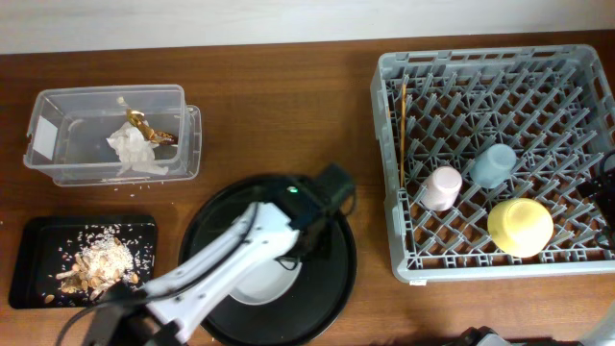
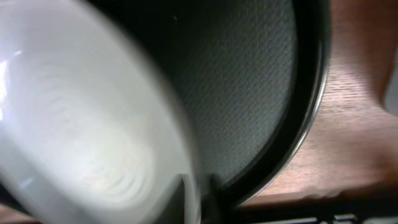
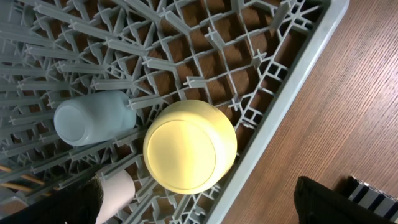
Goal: Sort waste into correct bins and load items into the dishwasher rack
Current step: 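Set the empty white plate back on the round black tray, then reach the right gripper to the white plate and grasp its rim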
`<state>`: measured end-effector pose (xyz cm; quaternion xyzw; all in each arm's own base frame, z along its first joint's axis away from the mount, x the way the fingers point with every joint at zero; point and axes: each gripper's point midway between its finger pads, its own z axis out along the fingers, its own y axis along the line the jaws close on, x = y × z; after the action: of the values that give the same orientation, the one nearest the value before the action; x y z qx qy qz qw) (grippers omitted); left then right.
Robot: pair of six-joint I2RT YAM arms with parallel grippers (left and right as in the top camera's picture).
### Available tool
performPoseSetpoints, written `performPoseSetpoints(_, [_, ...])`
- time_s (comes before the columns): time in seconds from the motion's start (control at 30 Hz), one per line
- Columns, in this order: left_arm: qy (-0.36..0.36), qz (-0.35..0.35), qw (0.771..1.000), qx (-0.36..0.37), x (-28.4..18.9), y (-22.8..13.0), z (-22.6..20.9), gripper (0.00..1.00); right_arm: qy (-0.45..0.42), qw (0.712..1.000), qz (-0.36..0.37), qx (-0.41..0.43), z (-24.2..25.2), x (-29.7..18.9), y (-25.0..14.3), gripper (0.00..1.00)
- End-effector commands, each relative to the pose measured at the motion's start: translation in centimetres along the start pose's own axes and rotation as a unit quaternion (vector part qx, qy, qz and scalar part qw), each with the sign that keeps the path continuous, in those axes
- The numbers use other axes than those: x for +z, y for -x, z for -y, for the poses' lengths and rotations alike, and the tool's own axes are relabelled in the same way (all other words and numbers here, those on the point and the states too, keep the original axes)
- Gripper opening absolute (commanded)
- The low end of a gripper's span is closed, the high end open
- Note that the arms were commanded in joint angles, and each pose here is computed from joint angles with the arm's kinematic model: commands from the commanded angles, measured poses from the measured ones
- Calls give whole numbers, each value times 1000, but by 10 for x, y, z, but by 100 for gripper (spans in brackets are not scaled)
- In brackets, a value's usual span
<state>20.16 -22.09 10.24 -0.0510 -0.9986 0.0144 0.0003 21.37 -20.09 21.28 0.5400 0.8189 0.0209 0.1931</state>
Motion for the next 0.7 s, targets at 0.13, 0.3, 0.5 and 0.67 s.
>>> performPoseSetpoints(0.13, [1,-11,1000,-1,11,-3,12,44,4,1000,8,-3,0,-5,2,99])
performPoseSetpoints(0.3, [31,72,990,-119,-59,30,-78,44,4,1000,8,-3,0,-5,2,99])
performPoseSetpoints(0.5, [53,125,917,-376,-112,15,-228,99,4,1000,8,-4,0,-5,2,99])
performPoseSetpoints(0.67, [70,98,887,-445,-112,-6,-262,99,13,1000,17,-3,-4,-5,6,99])
